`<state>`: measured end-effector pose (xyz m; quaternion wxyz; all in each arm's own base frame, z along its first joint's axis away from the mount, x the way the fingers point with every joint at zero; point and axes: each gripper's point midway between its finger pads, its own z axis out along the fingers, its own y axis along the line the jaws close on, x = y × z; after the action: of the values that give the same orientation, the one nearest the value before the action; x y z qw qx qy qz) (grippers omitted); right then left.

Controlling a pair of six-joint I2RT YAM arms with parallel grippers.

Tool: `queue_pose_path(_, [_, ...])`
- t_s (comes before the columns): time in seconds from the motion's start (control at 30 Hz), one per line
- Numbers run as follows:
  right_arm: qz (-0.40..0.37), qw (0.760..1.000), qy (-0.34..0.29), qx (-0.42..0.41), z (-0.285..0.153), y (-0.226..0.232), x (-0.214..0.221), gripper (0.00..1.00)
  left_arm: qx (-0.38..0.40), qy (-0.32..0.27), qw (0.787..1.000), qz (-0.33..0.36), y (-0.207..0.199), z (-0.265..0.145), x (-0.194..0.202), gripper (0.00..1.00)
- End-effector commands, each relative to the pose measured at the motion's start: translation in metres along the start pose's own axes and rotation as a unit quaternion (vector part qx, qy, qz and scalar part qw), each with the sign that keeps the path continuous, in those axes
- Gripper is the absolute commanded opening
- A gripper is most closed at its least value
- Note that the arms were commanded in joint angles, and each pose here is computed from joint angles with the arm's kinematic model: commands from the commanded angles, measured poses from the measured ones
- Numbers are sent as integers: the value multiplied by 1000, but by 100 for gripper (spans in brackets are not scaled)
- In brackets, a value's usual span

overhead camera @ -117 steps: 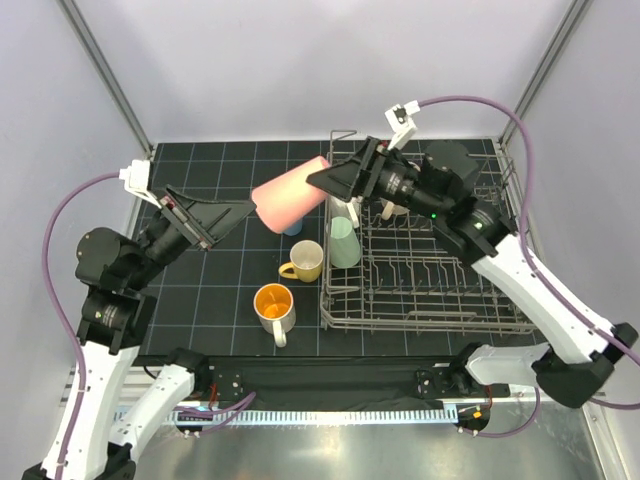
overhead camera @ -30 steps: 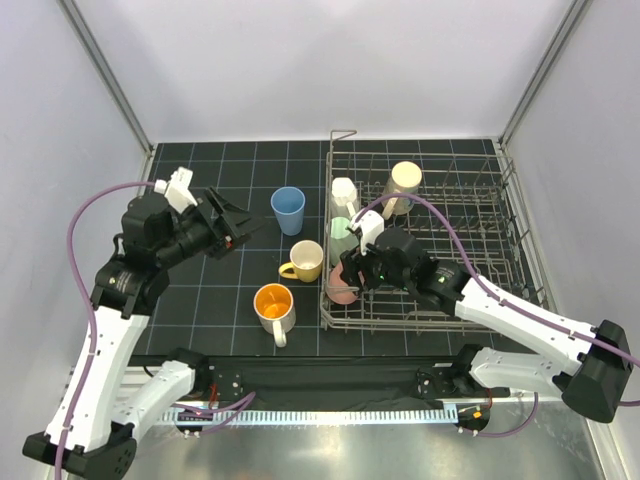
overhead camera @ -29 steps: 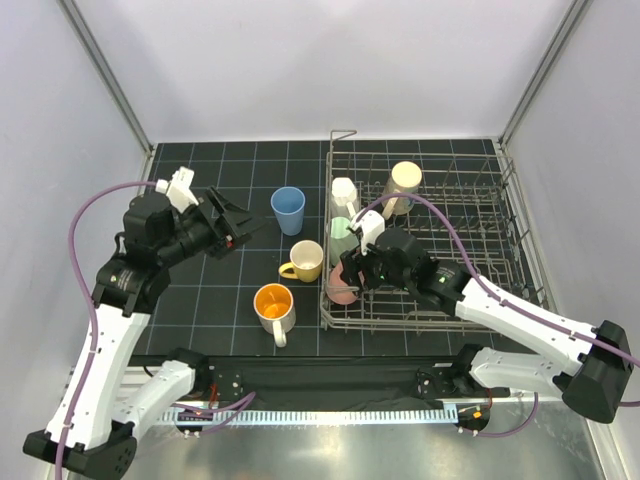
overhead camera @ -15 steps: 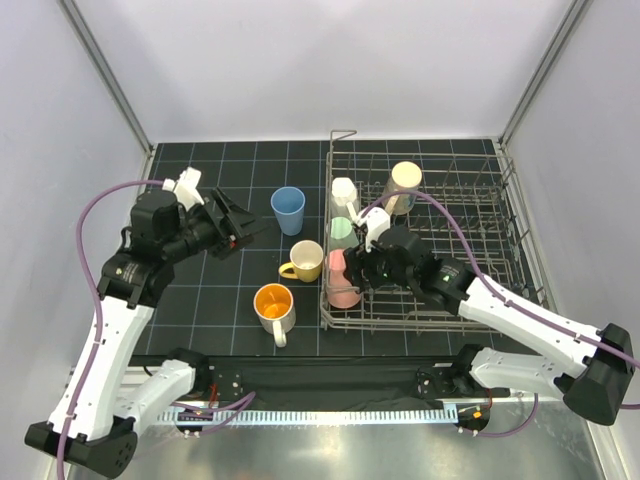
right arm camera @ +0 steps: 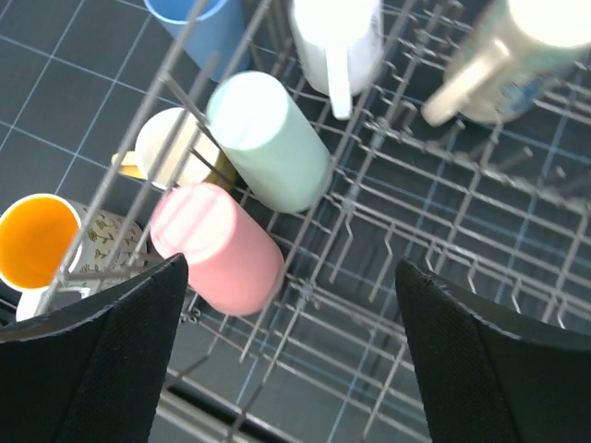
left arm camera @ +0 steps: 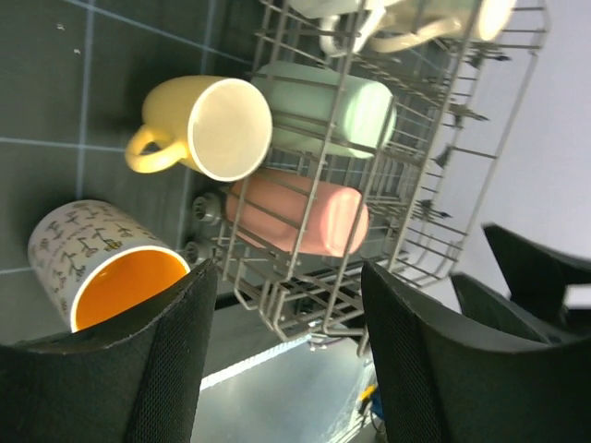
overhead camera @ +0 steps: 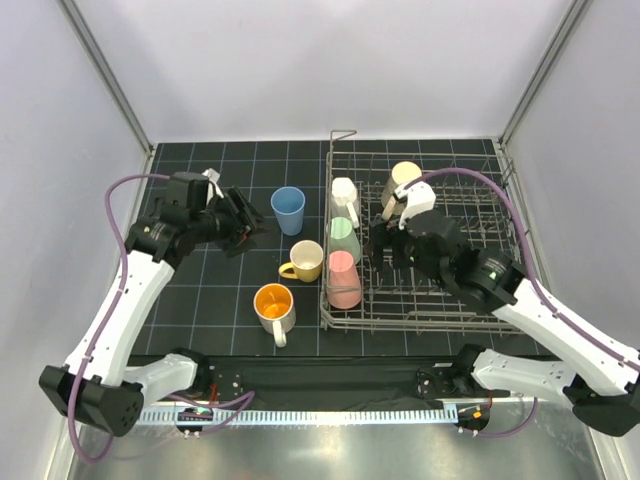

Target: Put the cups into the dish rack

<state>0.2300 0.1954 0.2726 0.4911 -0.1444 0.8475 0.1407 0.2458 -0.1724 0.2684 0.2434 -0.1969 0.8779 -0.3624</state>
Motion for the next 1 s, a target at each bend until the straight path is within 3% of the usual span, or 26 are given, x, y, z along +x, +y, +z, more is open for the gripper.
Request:
queue_pose_path(0.0, [39,999,3,38,-23,-18,1,95,-33,-23,999,22,-4,-4,-13,63])
queue_pose_path(0.13, [48,998,34,27,-32,-16,13,100,-68,-17,997,34,3,13,-18,63])
queue_pose_path(0.27, [64,995,54,46,-46,-27,24,100,-93,-4,991,93,13,36,-29,61])
queue_pose_path(0.47, [84,995,34,31,-69,-34,25,99,-114,8,984,139,20,72,-32,60])
queue_pose_path(0.6, [95,994,33,40,-82,-42,28,99,-155,30,977,146,36,102,-32,67])
queue_pose_path(0.97, [154,987,29,30,-104,-46,33,99,-167,46,969,173,56,154,-21,63])
